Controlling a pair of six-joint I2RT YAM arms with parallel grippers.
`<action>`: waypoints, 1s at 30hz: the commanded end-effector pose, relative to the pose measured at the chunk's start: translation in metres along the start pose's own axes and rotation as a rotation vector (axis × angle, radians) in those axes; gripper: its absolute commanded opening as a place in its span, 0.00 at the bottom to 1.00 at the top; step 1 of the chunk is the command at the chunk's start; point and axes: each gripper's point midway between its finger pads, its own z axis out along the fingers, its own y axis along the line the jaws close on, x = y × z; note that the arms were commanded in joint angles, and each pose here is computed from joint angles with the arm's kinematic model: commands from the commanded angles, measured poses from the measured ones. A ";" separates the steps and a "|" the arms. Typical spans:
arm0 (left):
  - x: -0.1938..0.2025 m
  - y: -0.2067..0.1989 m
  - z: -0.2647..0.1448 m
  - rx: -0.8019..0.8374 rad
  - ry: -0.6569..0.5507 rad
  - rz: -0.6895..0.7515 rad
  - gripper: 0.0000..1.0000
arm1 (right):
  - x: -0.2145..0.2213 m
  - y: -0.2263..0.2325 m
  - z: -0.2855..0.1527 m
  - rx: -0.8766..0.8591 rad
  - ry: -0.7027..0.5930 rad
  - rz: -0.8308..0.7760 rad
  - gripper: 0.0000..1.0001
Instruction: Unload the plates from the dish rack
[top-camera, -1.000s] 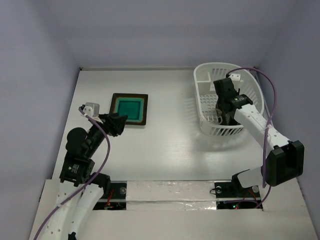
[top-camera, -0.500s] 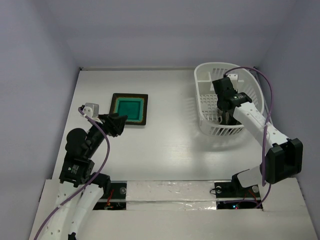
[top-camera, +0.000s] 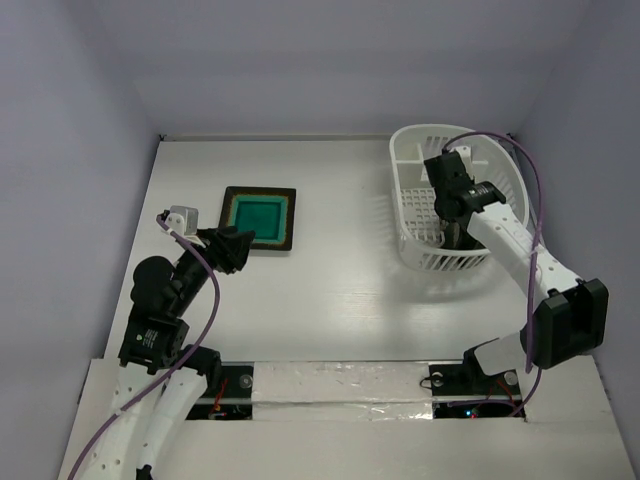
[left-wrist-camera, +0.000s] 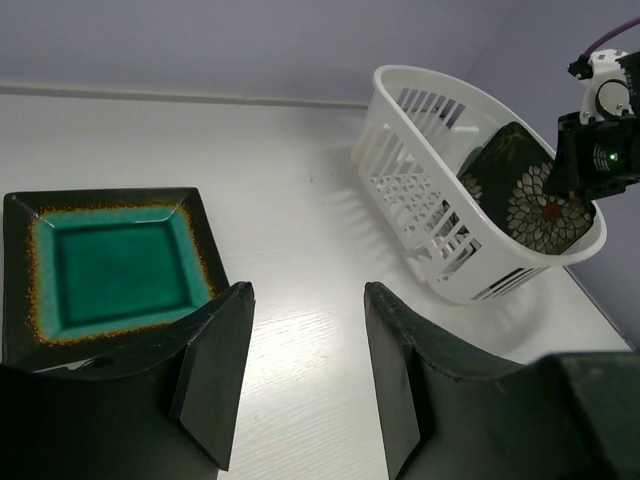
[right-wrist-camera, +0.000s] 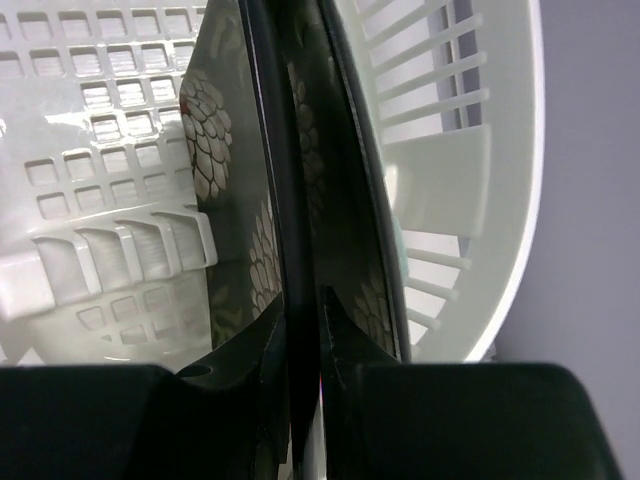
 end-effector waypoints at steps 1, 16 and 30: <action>-0.022 -0.011 -0.002 0.031 -0.062 0.018 0.45 | -0.071 -0.036 -0.045 0.032 -0.252 0.186 0.00; -0.021 -0.010 -0.001 0.028 -0.059 0.017 0.45 | -0.110 -0.063 -0.103 0.010 -0.396 0.297 0.00; -0.021 -0.005 0.000 0.005 -0.058 0.014 0.45 | -0.171 -0.016 -0.260 -0.777 -0.765 0.666 0.00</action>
